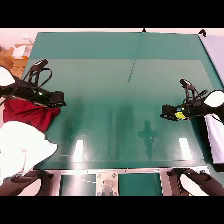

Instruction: Fold the shirts.

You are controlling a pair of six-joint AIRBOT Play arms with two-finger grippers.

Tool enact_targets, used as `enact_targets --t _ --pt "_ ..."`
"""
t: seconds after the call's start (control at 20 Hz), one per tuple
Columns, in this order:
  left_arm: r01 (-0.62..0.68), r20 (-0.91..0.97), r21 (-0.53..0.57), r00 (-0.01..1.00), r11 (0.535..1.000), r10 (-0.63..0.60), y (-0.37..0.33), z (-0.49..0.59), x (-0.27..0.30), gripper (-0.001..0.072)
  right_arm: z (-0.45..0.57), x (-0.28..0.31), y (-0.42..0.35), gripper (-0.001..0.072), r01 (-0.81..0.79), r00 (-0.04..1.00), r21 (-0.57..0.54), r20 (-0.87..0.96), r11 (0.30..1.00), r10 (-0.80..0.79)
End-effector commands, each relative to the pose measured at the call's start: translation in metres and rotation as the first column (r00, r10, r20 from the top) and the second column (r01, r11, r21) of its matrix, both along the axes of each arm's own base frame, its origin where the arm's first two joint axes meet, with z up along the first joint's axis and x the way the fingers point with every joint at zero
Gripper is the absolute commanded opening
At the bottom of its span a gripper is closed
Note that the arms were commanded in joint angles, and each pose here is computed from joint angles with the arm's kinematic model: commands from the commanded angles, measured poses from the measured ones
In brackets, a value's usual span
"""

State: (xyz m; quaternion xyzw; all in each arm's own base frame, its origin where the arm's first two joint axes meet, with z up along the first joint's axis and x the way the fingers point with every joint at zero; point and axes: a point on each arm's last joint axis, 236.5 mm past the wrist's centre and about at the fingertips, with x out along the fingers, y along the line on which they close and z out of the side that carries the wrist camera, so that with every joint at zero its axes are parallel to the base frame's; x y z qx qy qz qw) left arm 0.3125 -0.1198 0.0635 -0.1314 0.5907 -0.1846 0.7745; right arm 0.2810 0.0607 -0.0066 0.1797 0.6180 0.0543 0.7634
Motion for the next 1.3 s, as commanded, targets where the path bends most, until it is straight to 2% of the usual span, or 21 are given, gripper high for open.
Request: enact_targets --t 0.0,0.15,0.25,0.3,0.35,0.4,0.45,0.5,0.55,0.6,0.65,0.75,0.85,1.1,1.15,1.2,1.25 --pt "-0.001 0.000 0.000 1.000 1.000 0.001 0.000 0.000 0.000 0.0029 0.000 0.000 0.000 0.0014 0.000 1.000 0.000 0.000 1.000 0.000" --pt "-0.008 0.015 -0.002 1.000 1.000 0.008 0.000 0.001 0.004 0.0029 0.000 0.000 0.000 0.0014 0.000 1.000 0.000 0.000 1.000 0.000" --pt "-0.032 0.090 -0.004 0.995 0.999 0.032 0.002 0.006 0.022 0.0029 0.000 0.000 0.000 0.0014 0.000 1.000 0.000 0.000 1.000 0.000" --pt "-0.036 0.128 0.024 0.991 0.999 0.033 0.008 0.006 0.030 0.0029 0.000 0.000 0.000 0.0014 0.000 1.000 0.000 0.000 1.000 0.000" --pt "-0.040 0.184 0.100 0.983 0.994 0.021 0.024 0.004 0.040 0.0029 0.000 0.000 0.000 0.0014 0.000 1.000 0.000 0.000 1.000 0.000" --pt "-0.052 0.222 0.222 0.975 0.974 0.001 0.050 -0.001 0.049 0.0048 0.000 0.000 0.000 0.0014 0.000 1.000 0.001 0.001 1.000 0.000" --pt "-0.088 0.245 0.365 0.969 0.927 -0.004 0.088 -0.005 0.055 0.0435 0.000 0.000 0.000 0.0014 0.000 1.000 0.001 0.000 1.000 0.000" --pt "-0.174 0.268 0.481 0.962 0.859 0.045 0.131 -0.006 0.061 0.0720 0.000 0.000 0.000 0.0014 0.000 1.000 0.000 0.000 1.000 0.000" --pt "-0.232 0.276 0.549 0.957 0.803 0.088 0.165 -0.008 0.062 0.0720 0.000 0.000 0.000 0.0014 0.000 1.000 0.001 0.000 1.000 0.000" --pt "-0.256 0.252 0.579 0.959 0.774 0.129 0.190 -0.017 0.058 0.0720 0.000 0.000 0.000 0.0014 0.000 1.000 0.000 0.001 1.000 0.000" --pt "-0.267 0.200 0.583 0.963 0.767 0.182 0.208 -0.031 0.052 0.0720 0.000 0.002 0.000 0.0014 0.003 1.000 -0.001 0.010 1.000 -0.003" --pt "-0.286 0.117 0.578 0.956 0.765 0.269 0.233 -0.065 0.043 0.0720 0.001 0.010 -0.002 0.0014 0.015 0.999 -0.004 0.038 1.000 -0.014" --pt "-0.272 0.044 0.569 0.953 0.776 0.301 0.244 -0.104 0.042 0.0720 0.001 0.010 -0.002 0.0014 0.014 0.999 -0.004 0.039 1.000 -0.014" --pt "-0.137 -0.119 0.579 0.961 0.804 0.249 0.245 -0.179 0.037 0.0720 0.001 0.010 -0.002 0.0014 0.014 0.999 -0.004 0.039 1.000 -0.014" --pt "-0.123 -0.141 0.579 0.959 0.806 0.248 0.244 -0.186 0.035 0.0641 0.002 0.010 -0.001 0.0014 0.014 0.999 -0.001 0.039 1.000 -0.014" --pt "-0.119 -0.152 0.578 0.956 0.807 0.250 0.244 -0.187 0.033 0.0249 0.002 0.010 0.000 0.0014 0.014 0.999 0.000 0.039 1.000 -0.014" --pt "-0.109 -0.153 0.576 0.959 0.810 0.238 0.243 -0.182 0.036 0.0025 0.002 0.010 0.000 0.0014 0.014 0.999 0.000 0.039 1.000 -0.014"
